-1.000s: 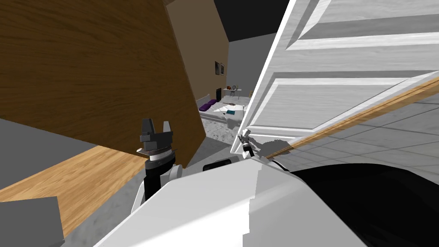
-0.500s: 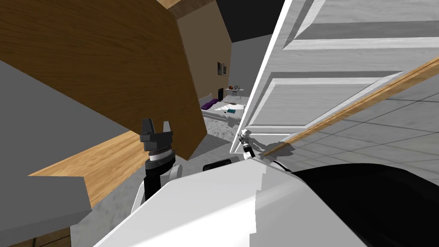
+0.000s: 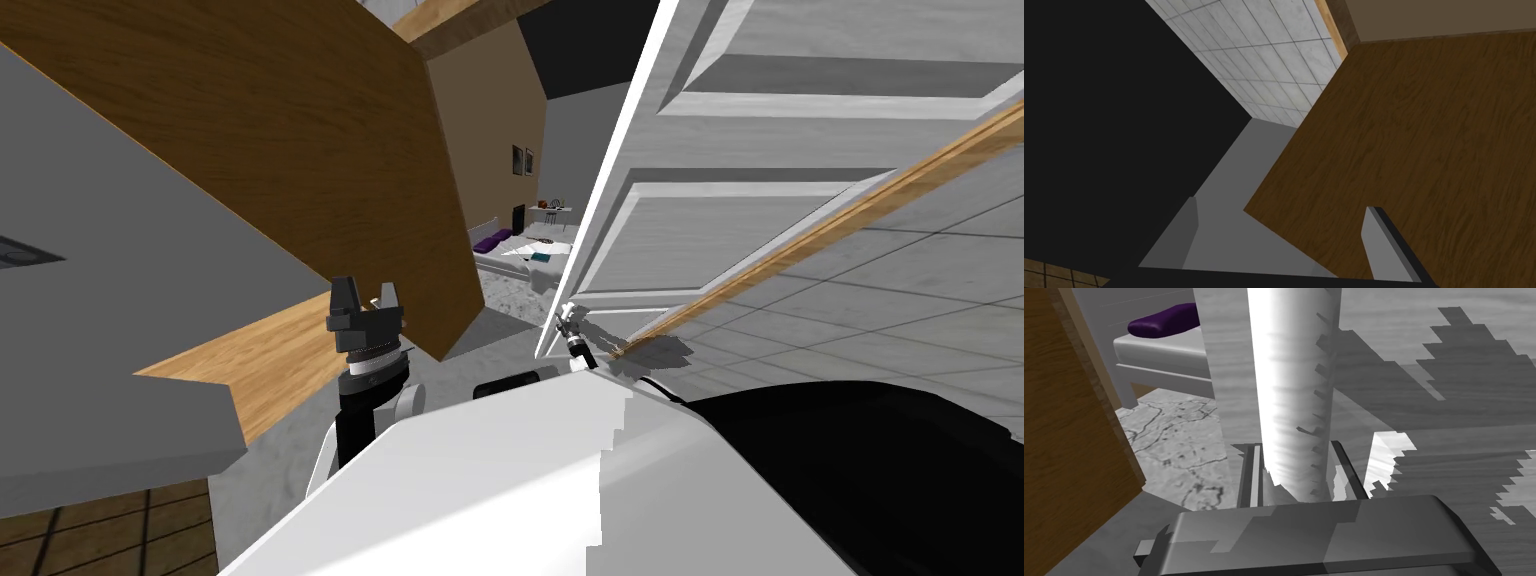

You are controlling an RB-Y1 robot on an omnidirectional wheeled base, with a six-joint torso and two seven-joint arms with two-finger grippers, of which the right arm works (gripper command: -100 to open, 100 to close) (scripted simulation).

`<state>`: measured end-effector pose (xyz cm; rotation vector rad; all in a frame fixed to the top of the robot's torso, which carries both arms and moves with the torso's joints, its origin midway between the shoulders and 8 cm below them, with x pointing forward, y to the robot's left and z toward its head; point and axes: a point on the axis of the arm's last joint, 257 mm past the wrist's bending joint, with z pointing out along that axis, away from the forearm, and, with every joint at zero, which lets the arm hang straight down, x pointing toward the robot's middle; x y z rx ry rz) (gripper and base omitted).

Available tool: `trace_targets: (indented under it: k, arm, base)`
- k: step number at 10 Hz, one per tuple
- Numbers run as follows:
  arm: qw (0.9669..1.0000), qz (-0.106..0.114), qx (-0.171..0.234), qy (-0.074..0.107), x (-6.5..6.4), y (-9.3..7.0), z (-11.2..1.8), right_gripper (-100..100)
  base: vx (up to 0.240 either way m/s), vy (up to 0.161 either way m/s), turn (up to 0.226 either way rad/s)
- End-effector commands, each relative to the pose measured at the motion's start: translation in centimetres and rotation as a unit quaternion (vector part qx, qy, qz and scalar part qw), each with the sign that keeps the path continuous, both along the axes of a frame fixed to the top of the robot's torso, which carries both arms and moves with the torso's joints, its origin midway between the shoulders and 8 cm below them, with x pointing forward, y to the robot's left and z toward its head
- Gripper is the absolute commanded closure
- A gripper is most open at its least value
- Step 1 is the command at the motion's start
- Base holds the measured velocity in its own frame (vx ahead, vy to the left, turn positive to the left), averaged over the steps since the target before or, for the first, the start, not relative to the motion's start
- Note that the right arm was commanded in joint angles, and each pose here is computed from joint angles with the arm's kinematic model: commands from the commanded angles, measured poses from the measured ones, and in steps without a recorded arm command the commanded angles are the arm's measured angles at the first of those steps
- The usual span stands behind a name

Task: Pull the door open

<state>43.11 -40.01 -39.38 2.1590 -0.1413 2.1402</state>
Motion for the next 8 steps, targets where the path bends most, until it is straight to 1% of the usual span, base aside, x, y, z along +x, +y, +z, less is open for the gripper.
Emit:
trace_targets:
  k: [1, 3, 6, 7, 8]
  arm:
    - [0.9999, 0.014, 0.001, -0.001, -0.4, 0.5, 0.0, 100]
    - [0.9995, 0.032, 0.001, -0.003, -0.8, 0.9, 0.1, 100]
    - [0.9982, 0.060, 0.002, -0.004, -1.5, 1.7, 0.2, 100]
    - [0.9985, 0.055, 0.001, -0.001, -1.4, 1.6, 0.0, 100]
    - [0.9976, 0.069, 0.002, -0.001, -2.2, 1.8, -0.1, 100]
  base:
    - [-0.210, -0.052, 0.073]
    - [-0.212, -0.032, 0.068]
    - [-0.226, -0.073, 0.076]
    - [-0.102, -0.014, 0.023]
    - [-0.161, -0.067, 0.111]
